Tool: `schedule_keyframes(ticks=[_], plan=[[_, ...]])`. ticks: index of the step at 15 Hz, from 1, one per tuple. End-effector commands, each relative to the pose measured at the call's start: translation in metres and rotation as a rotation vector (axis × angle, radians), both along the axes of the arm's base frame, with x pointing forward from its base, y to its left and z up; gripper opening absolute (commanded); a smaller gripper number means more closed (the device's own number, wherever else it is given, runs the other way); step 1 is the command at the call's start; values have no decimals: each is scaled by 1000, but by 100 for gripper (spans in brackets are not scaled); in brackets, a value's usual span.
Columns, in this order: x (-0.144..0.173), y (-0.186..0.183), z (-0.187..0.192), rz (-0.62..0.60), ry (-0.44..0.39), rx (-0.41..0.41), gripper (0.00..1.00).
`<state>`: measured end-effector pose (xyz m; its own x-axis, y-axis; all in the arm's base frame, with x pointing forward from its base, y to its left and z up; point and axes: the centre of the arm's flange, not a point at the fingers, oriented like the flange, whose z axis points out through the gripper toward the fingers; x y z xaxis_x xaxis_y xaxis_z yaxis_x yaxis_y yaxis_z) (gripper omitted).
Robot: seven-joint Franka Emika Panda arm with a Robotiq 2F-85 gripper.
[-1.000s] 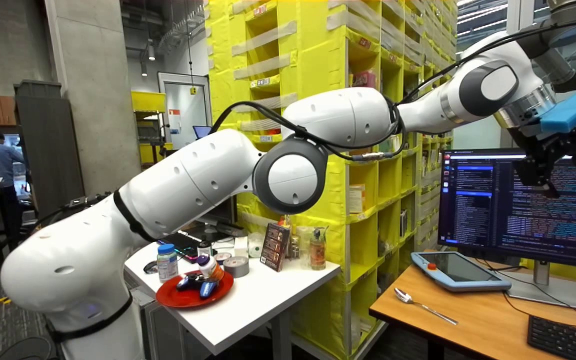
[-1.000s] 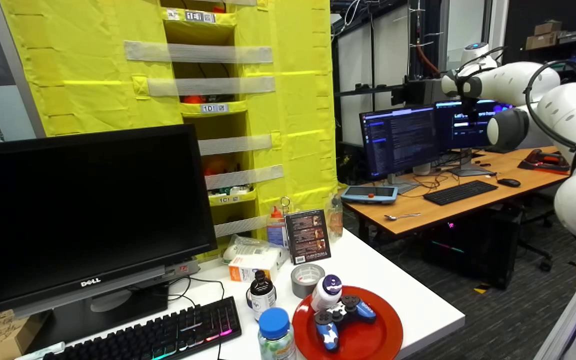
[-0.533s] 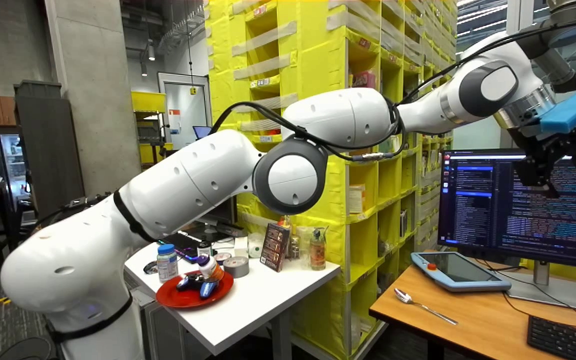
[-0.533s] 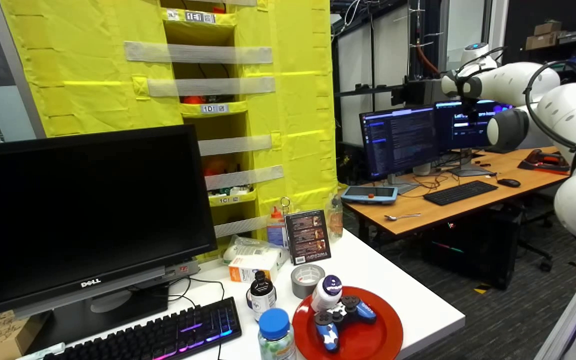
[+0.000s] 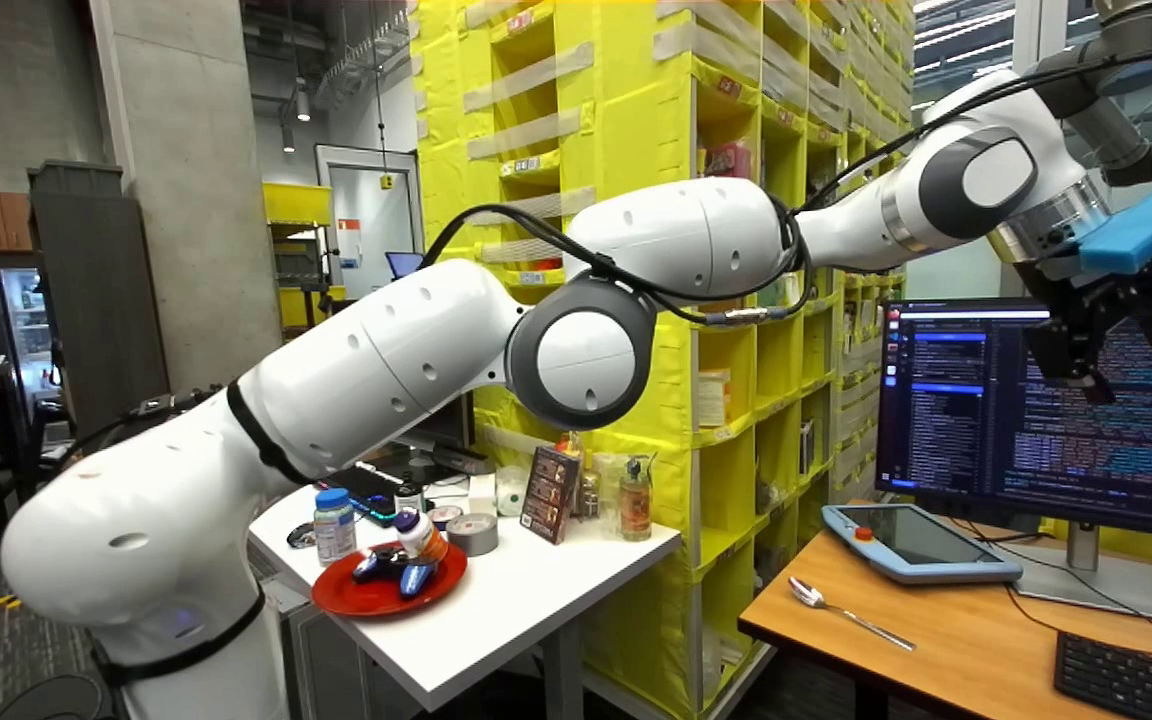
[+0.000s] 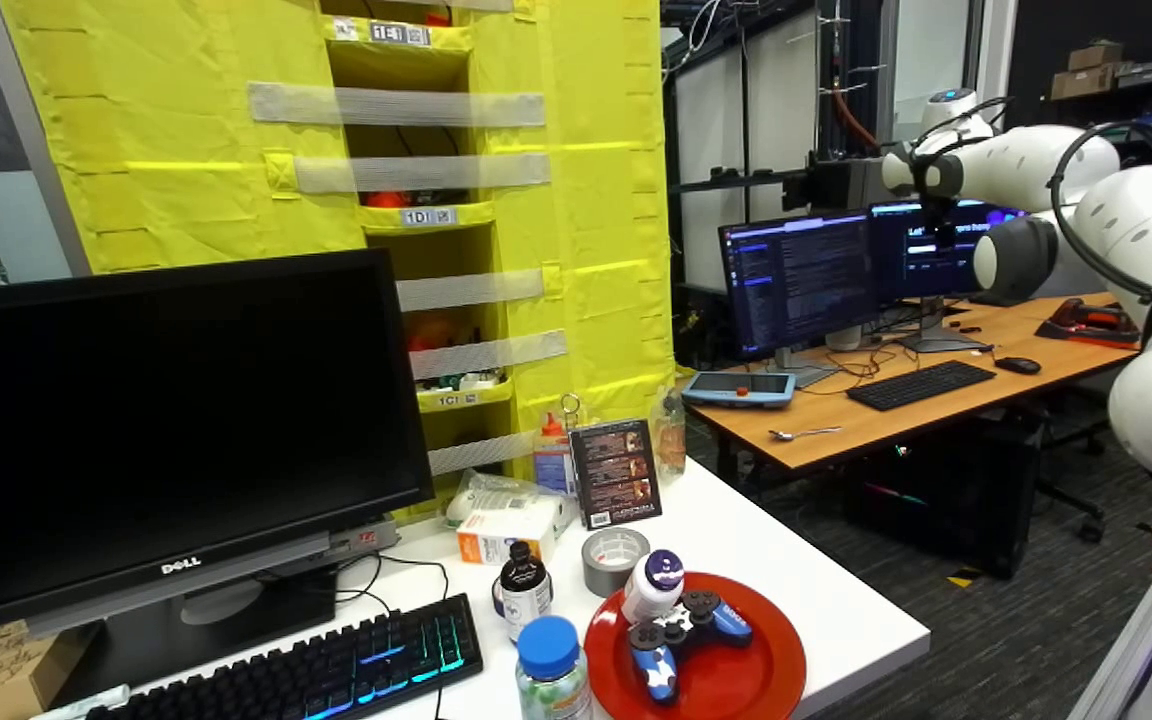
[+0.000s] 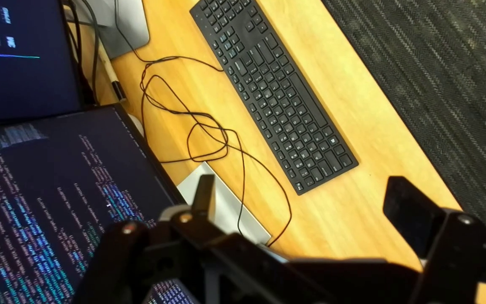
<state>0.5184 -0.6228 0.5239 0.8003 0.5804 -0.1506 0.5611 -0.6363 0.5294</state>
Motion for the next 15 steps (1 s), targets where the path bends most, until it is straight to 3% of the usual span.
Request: schedule_keyframes(ticks=[1,6,15], plan=[[2,18,-15,29,8,44,100],[10,68,-40,146,93,193,100],[42,113,-67,324,240,211,100]])
